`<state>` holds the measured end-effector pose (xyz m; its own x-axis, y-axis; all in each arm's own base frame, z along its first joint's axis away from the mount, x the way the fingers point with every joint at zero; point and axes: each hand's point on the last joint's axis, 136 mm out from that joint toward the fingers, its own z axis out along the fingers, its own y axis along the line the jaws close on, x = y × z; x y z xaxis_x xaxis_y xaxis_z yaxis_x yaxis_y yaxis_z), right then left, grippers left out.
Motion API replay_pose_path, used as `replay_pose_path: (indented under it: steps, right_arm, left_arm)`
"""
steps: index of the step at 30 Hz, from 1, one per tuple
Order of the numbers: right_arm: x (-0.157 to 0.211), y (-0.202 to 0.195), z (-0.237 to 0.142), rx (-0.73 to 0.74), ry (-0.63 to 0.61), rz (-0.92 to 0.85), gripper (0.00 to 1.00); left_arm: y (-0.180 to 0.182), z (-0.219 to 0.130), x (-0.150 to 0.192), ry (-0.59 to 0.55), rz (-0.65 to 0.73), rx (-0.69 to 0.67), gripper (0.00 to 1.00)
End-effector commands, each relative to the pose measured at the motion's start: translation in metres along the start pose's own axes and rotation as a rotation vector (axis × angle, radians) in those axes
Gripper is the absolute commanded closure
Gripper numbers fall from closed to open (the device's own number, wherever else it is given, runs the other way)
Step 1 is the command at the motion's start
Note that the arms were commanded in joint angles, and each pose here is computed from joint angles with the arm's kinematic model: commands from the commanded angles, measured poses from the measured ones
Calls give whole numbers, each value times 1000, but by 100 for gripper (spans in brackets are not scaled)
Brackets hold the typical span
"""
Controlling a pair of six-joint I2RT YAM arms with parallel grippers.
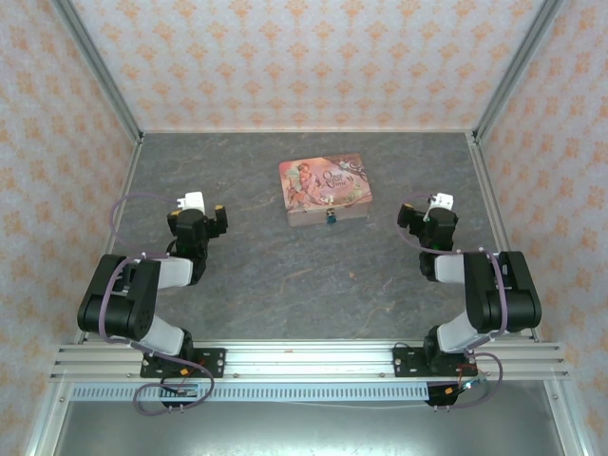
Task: Unlock the padlock with the key
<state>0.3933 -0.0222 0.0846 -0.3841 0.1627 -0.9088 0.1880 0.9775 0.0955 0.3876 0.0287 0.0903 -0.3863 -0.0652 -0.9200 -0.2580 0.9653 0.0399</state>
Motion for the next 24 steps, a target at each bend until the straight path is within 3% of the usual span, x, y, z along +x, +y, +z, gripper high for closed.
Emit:
replay_pose_path:
  steps: [1, 6, 14, 18, 24]
  right_arm:
    - [-4, 0, 1, -6, -6, 9, 1]
    - [-14, 2, -3, -15, -9, 11, 1]
    - [-60, 17, -31, -65, 55, 77, 1]
    - [-58, 31, -51, -129, 136, 191, 1]
    - [-30, 74, -97, -300, 316, 288, 14]
  left_arm:
    - [4, 1, -6, -12, 14, -12, 0]
    - [9, -1, -9, -20, -1, -37, 0]
    - [24, -55, -72, -82, -88, -53, 0]
    - [22, -89, -89, -31, -250, 5, 0]
    - [-21, -125, -80, 111, -466, 261, 0]
